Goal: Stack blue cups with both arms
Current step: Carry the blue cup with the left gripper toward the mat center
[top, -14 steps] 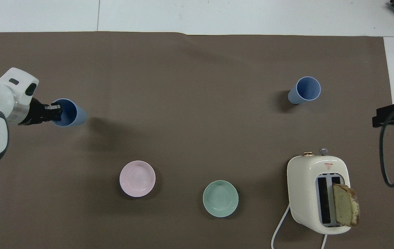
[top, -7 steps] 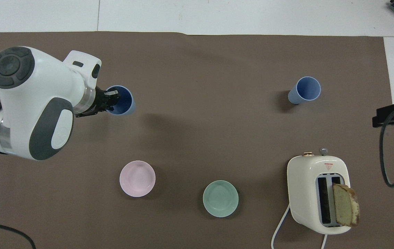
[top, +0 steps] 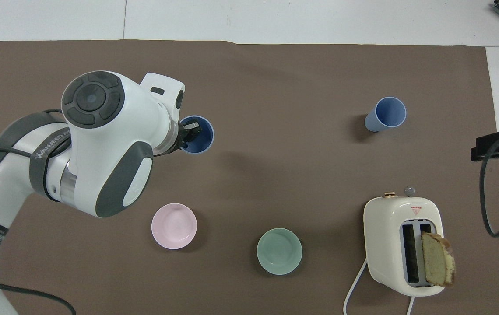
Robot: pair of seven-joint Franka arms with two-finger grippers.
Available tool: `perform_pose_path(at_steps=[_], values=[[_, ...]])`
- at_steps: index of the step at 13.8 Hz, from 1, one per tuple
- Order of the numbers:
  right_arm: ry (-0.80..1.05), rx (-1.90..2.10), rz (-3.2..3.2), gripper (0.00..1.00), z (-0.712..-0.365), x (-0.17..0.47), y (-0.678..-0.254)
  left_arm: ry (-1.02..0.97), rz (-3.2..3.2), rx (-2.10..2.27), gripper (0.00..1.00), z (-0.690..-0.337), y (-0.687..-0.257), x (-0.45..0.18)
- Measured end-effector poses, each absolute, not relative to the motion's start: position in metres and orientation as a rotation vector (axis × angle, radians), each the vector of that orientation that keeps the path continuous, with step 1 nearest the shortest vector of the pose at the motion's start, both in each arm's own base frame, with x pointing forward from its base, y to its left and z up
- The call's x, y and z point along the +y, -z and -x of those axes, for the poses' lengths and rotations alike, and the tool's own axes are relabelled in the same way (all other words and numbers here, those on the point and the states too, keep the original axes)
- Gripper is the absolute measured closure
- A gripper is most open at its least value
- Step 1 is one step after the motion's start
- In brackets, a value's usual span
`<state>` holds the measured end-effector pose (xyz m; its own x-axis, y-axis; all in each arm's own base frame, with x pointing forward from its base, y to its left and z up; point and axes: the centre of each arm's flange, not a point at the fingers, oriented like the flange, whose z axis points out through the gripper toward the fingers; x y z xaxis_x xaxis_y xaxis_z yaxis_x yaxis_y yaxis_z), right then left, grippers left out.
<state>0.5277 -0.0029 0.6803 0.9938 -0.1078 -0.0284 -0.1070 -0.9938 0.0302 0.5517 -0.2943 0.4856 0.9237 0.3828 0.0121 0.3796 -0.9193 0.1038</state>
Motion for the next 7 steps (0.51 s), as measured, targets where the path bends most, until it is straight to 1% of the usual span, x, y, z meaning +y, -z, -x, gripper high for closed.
perform_pose_path(at_steps=[7], values=[[0.047,-0.168,-3.108,0.0,-0.528,-0.003,-0.68,-0.004,-3.004,0.58,0.96,-0.553,-0.437,-0.326]])
